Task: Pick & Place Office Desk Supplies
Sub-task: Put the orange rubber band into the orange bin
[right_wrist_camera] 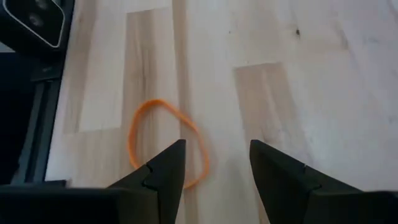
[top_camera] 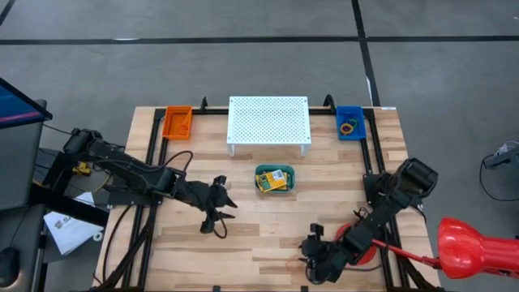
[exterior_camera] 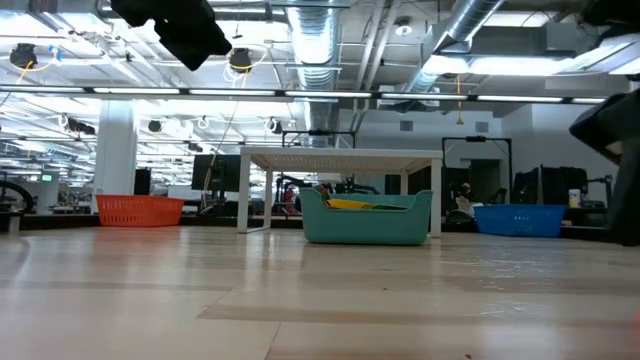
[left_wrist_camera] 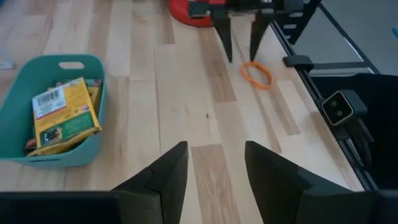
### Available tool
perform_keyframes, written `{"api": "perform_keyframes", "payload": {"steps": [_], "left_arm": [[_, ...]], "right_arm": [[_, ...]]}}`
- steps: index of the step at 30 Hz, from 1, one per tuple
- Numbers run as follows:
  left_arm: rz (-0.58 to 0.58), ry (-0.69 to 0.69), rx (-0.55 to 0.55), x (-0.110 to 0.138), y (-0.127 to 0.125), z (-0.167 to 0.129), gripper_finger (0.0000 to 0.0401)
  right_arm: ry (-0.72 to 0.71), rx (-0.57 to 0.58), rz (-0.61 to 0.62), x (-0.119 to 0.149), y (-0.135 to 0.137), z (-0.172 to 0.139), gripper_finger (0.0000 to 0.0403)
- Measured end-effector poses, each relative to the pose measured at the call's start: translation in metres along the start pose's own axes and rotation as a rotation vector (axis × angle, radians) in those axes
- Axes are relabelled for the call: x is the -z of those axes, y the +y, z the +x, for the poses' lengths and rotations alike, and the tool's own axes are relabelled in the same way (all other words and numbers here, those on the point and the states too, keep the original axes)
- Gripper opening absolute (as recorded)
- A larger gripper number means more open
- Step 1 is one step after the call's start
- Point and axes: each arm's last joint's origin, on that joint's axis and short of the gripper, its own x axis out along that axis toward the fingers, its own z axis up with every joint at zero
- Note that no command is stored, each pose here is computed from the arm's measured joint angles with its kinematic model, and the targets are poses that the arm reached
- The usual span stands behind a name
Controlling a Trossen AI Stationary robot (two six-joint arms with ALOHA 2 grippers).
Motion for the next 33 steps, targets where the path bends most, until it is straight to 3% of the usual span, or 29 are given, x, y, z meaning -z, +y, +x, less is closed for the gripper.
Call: {"api": "perform_keyframes", "payload": {"steps": [6, 23, 27, 33], "left_arm": [[0.004, -0.023, -0.004, -0.002, -0.002, 0.0, 0.0153], [0.016, -0.044, 0.005, -0.003, -0.004, -0.001, 0.0153], [0.016, -0.047, 0.006, -0.004, -0.004, -0.001, 0.0153], [0.016, -0.047, 0.006, -0.004, -0.004, -0.001, 0.0153]], "right_arm": [[-0.046, -0.002, -0.024, 0.005, 0.015, 0.008, 0.0175], [-0.013, 0.022, 0.003, 0.014, 0.009, 0.034, 0.017], [-0.01, 0.031, 0.003, 0.014, 0.008, 0.035, 0.0127], [-0.004, 0.026, -0.019, 0.014, 0.007, 0.036, 0.0012]]}}
